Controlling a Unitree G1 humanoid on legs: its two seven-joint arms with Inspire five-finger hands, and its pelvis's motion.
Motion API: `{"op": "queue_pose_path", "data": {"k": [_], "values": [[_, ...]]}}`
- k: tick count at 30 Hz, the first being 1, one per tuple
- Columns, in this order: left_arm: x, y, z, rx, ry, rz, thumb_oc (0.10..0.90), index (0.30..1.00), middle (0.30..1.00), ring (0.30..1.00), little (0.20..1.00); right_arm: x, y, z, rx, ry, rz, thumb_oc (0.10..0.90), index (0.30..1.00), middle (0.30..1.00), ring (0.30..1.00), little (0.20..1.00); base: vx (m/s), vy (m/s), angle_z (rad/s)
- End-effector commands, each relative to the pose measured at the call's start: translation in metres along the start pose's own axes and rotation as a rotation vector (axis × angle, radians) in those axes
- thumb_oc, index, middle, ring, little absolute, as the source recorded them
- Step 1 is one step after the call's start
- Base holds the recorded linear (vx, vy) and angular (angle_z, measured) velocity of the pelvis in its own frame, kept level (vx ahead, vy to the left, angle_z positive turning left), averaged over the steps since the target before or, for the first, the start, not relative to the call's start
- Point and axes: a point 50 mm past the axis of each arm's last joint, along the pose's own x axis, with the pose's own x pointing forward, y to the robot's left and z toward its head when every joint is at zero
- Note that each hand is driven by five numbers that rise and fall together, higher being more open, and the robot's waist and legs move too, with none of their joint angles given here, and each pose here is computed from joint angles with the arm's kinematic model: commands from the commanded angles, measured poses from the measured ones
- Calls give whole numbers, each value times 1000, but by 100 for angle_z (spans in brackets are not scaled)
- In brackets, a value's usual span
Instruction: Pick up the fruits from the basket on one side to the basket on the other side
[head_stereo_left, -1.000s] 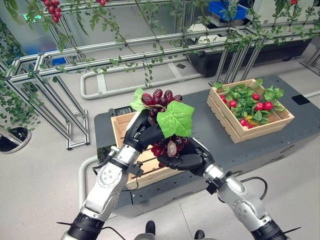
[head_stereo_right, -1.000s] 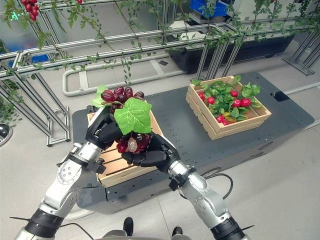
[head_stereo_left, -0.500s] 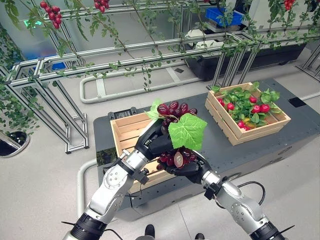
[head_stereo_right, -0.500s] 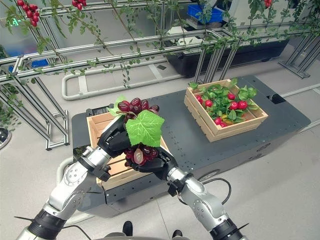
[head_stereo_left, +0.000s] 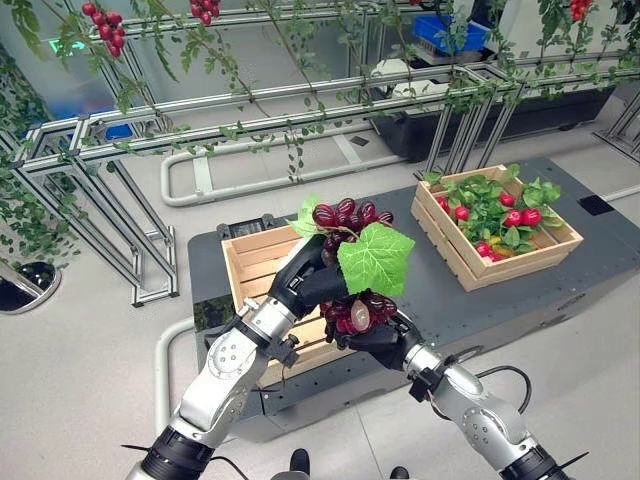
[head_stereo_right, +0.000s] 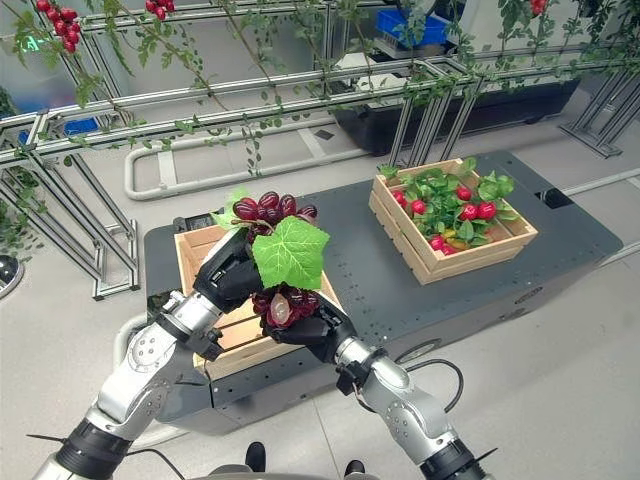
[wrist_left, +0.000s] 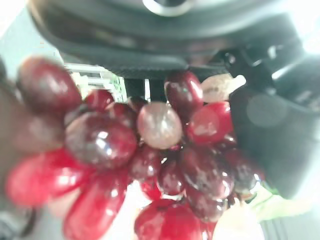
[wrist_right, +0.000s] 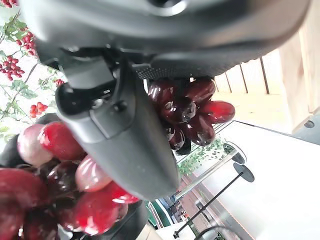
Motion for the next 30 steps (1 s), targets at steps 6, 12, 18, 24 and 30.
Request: {"op": "queue_pose_path", "data": {"k": [6,12,18,24,30], "values": [[2,38,37,282,-180,214,800,900,900,900,900,-5,-1,63,31,-392,-24,400,300,300,300,300,-2,-3,-1],[-14,62,40,522,-138,363,800,900,900,900,900,-20,-17,69,64,-450,-117,400,300,300,300,300,-10,-44,-7],[-38,92,42,901,-40,519,800,900,900,900,900,-34,-29,71,55,-480,-186,400,300,300,300,300,-3,-80,-3],[-55,110,49,1234,42,535,800,900,900,900,900,-45,-38,72,53,-486,-213,400,300,300,300,300,-2,-120,-10],[-51,108,48,1110,7,531,800,900,900,900,900,-41,-37,77,-4,-487,-195,400,300,300,300,300,-33,-130,-14]]}}
